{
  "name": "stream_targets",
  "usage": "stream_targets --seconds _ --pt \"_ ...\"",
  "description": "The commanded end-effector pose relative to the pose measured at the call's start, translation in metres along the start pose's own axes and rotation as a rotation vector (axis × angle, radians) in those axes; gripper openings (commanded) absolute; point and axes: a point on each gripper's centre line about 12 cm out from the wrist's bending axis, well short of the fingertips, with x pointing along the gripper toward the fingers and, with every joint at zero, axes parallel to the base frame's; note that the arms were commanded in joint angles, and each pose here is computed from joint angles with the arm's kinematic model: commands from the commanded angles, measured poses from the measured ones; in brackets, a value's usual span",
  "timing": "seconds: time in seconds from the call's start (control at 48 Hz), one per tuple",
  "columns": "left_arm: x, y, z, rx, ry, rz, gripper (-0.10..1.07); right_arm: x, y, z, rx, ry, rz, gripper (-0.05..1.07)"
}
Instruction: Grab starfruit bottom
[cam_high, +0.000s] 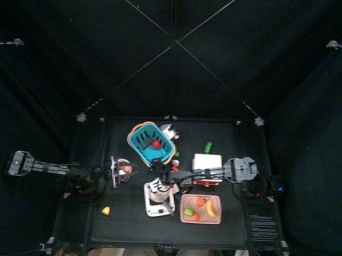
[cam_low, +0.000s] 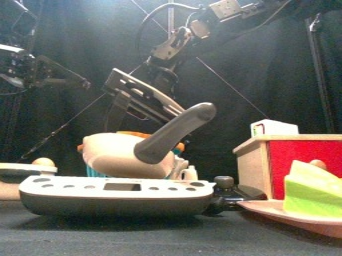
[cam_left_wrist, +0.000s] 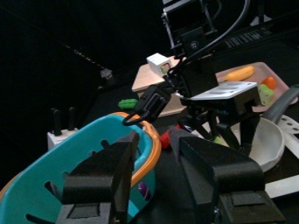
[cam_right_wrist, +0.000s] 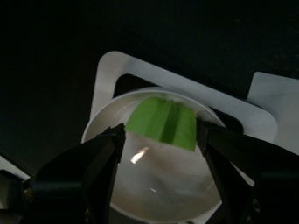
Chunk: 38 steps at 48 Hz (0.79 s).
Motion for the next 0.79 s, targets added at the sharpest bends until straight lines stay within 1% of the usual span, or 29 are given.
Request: stream_targets --seconds 0.0,0.062,0.229,0.354,0.438,0.625,0.771 --pt "0.002 0.002 0.004 0.000 -0.013 0.008 0.76 -0.014 0.011 0.006 -0.001 -0.022 0.041 0.91" --pt "0.002 0.002 0.004 -0.002 -0.012 0.009 0.76 -0.012 0.011 0.006 -0.001 -0.021 0.038 0.88" --pt "0.002 0.002 0.004 -0.003 -0.012 0.009 0.76 -0.010 0.011 0.006 -0.001 -0.019 0.035 0.74" --pt "0.002 0.002 0.004 -0.002 -0.012 0.009 0.76 -0.014 0.015 0.005 -0.004 -0.017 0.037 0.67" --pt "0.002 0.002 0.004 -0.002 -0.012 0.009 0.76 -0.018 0.021 0.003 -0.017 -0.017 0.042 0.65" --pt "0.002 0.002 0.004 -0.003 -0.012 0.009 0.76 -0.033 0.042 0.000 -0.069 -0.037 0.050 0.65" --pt "0.002 0.001 0.003 -0.003 -0.004 0.002 0.76 -0.033 0.049 -0.005 -0.091 -0.022 0.018 0.65"
